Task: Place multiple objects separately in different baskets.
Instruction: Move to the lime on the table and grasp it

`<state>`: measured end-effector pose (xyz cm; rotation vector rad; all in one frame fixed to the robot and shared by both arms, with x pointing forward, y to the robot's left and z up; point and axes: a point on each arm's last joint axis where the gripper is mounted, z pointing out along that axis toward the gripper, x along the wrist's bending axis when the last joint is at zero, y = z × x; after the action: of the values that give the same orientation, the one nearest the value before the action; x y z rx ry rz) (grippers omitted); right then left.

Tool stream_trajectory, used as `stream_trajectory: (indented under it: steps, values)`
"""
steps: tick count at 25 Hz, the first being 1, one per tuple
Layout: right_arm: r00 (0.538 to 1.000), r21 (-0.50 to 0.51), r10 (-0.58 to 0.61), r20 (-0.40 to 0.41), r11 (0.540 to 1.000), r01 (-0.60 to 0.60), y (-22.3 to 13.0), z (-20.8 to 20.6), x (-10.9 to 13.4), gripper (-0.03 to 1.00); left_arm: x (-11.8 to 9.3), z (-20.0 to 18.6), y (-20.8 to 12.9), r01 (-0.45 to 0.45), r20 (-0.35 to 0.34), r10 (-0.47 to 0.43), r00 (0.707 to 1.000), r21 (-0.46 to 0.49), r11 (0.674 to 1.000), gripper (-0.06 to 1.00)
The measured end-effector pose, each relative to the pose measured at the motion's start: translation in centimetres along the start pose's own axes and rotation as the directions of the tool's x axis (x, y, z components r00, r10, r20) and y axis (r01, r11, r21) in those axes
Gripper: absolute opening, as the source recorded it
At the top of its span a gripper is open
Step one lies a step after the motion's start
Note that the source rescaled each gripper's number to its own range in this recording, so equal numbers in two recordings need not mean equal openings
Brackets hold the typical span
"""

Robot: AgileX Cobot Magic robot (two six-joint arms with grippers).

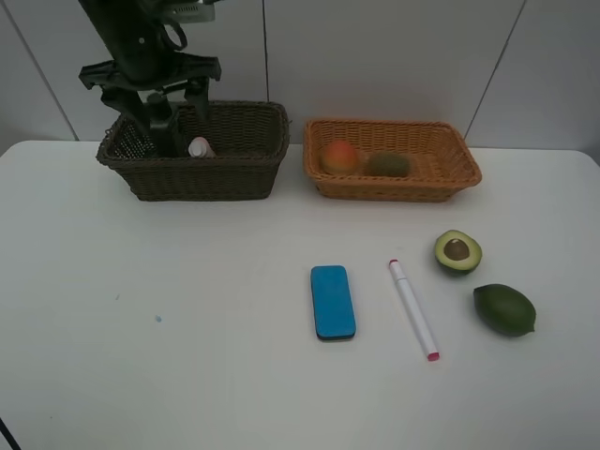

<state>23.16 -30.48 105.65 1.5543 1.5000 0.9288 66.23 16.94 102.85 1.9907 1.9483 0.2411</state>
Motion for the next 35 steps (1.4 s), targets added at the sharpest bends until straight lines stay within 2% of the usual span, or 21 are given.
stream_trajectory:
  steps: [2,7,10,14,18,27,31,35]
  values:
    - [1.0,0.0,0.0,0.0,1.0,0.0,0.0,0.0,0.0,0.92,0.1,-1.1,-0.6,-0.021,-0.017,0.023,1.0,0.098,0.995,0.94]
    - [1.0,0.0,0.0,0.0,1.0,0.0,0.0,0.0,0.0,0.92,0.9,-2.4,-2.0,-0.05,-0.031,0.055,0.998,0.15,0.987,0.94]
    - [1.0,0.0,0.0,0.0,1.0,0.0,0.0,0.0,0.0,0.92,2.6,-3.4,-3.9,-0.024,-0.052,0.034,0.998,0.185,0.983,0.94]
    - [1.0,0.0,0.0,0.0,1.0,0.0,0.0,0.0,0.0,0.92,5.8,-6.7,-7.3,0.043,-0.082,-0.028,0.996,0.188,0.981,0.94]
    - [1.0,0.0,0.0,0.0,1.0,0.0,0.0,0.0,0.0,0.92,7.8,-10.5,-11.7,0.076,-0.103,-0.061,0.993,0.152,0.985,0.94]
    - [1.0,0.0,0.0,0.0,1.0,0.0,0.0,0.0,0.0,0.92,8.6,-14.9,-22.4,0.086,-0.046,-0.083,0.995,0.073,0.994,0.94]
    - [1.0,0.0,0.0,0.0,1.0,0.0,0.0,0.0,0.0,0.92,9.1,-16.6,-26.9,0.066,-0.022,-0.067,0.998,-0.032,0.997,0.94]
    - [1.0,0.0,0.0,0.0,1.0,0.0,0.0,0.0,0.0,0.92,9.6,-17.8,-31.1,-0.007,-0.003,0.006,1.0,-0.162,0.987,0.94]
